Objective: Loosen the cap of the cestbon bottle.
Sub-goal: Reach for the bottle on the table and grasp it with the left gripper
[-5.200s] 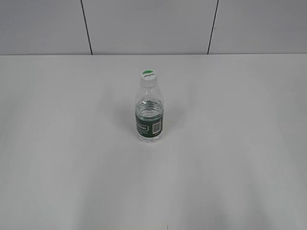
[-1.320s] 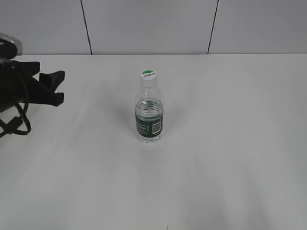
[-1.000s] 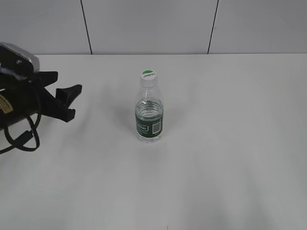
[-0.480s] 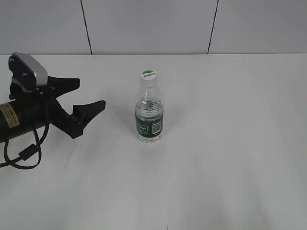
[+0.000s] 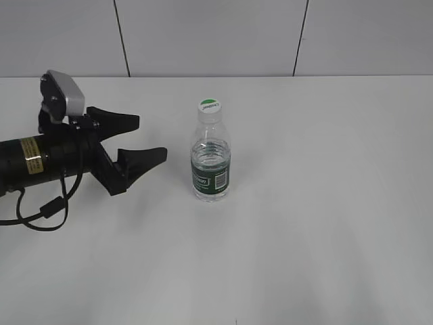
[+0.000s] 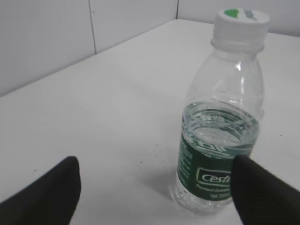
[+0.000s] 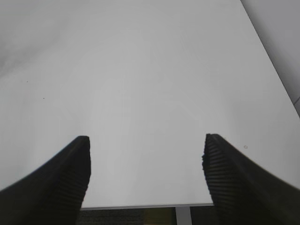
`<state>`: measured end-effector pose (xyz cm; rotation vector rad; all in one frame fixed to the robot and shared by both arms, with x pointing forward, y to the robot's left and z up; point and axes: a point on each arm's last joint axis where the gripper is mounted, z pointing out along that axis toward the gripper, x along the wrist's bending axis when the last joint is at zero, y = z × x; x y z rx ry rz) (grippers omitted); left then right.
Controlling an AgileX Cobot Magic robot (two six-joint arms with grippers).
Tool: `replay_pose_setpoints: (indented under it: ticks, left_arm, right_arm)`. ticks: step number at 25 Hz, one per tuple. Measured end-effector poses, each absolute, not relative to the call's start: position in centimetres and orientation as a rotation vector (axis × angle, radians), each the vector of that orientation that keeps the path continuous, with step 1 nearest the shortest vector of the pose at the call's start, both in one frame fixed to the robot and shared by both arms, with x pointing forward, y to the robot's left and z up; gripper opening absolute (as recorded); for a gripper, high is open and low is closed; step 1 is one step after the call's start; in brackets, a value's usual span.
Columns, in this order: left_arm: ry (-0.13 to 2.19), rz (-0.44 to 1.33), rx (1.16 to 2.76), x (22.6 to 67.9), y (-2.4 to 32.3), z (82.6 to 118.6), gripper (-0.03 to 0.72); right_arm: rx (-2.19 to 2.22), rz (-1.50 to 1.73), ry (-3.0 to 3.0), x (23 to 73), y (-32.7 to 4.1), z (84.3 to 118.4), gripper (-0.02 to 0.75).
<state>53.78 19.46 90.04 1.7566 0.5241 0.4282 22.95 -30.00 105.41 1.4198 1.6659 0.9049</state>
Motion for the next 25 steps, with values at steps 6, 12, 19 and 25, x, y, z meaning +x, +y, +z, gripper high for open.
replay_pose_setpoints:
  ticks: [6,12,19,25]
  left_arm:
    - [0.496,0.3,1.755,55.1,18.7,88.2,0.589]
    - [0.395,0.177,1.777,56.0,17.9,87.6,0.589]
    - [0.322,0.108,1.795,57.2,17.4,87.0,0.589]
    - [0.285,0.085,1.805,58.1,17.2,86.4,0.587]
  right_arm:
    - [1.42,0.905,1.666,22.9,-30.0,105.4,0.568]
    - [1.42,0.905,1.666,22.9,-30.0,105.4,0.503]
    - [1.421,0.906,1.665,22.9,-30.0,105.4,0.475]
    - [1.421,0.906,1.665,22.9,-30.0,105.4,0.472]
